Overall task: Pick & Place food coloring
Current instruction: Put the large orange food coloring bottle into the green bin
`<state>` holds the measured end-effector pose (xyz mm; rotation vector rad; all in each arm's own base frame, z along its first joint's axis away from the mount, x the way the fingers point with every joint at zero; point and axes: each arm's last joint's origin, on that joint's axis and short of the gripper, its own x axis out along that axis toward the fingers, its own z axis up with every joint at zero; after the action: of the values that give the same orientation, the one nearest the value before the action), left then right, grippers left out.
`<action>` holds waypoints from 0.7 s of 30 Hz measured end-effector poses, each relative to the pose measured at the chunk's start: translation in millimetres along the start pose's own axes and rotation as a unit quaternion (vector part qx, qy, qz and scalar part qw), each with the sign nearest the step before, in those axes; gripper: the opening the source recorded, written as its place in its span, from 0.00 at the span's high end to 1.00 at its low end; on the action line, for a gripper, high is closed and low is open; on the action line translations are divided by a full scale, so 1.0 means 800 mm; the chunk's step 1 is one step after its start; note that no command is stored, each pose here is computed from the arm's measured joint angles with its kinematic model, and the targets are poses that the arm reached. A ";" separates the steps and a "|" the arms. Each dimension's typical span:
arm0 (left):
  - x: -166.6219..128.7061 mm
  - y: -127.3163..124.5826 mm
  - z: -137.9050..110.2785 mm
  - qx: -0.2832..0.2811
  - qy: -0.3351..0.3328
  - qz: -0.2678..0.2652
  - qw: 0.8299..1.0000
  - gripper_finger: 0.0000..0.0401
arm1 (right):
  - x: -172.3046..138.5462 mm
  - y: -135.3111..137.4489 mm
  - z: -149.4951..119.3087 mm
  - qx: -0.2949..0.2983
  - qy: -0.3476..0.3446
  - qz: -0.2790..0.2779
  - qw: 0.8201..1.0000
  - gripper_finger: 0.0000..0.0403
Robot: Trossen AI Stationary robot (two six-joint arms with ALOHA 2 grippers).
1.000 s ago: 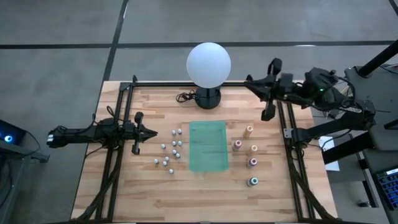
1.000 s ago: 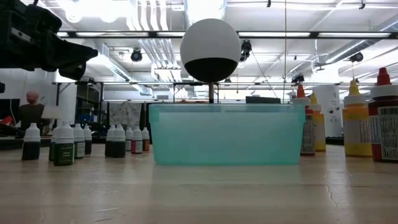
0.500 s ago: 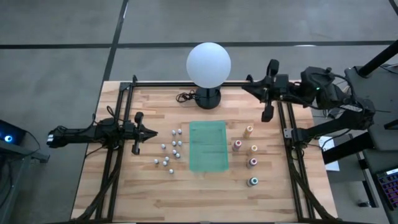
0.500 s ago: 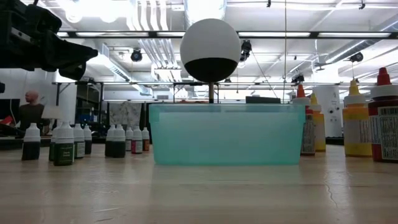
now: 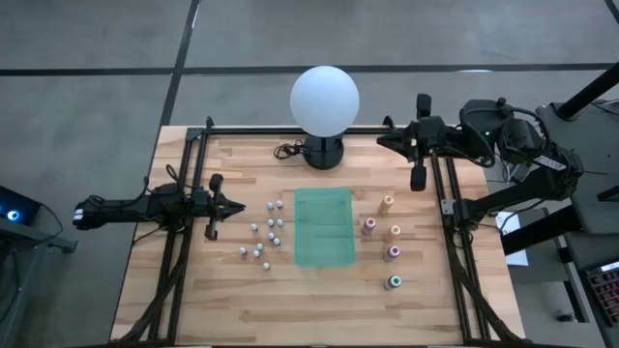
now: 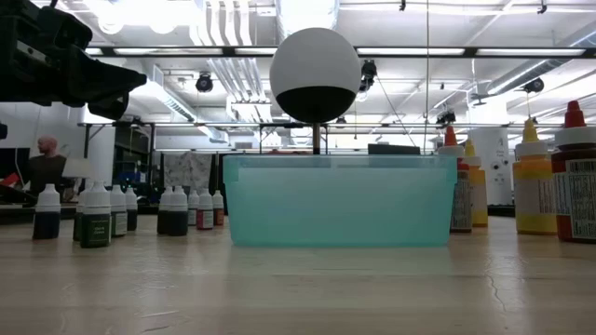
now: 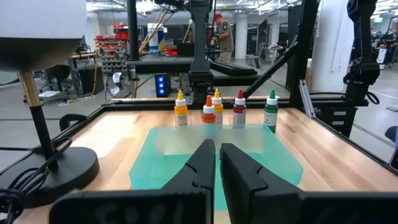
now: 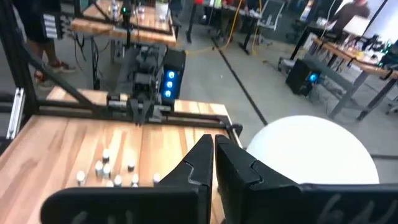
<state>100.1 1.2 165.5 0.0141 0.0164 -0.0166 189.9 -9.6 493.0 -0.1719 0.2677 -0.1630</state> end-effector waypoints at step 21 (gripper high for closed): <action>0.000 0.000 0.000 0.000 0.000 0.000 1.000 1.00 | -0.003 0.007 -0.046 -0.032 0.194 0.033 0.980 0.98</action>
<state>100.1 1.2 165.5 0.0139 0.0165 -0.0167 178.2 -9.2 457.8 -0.1949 0.6666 -0.1208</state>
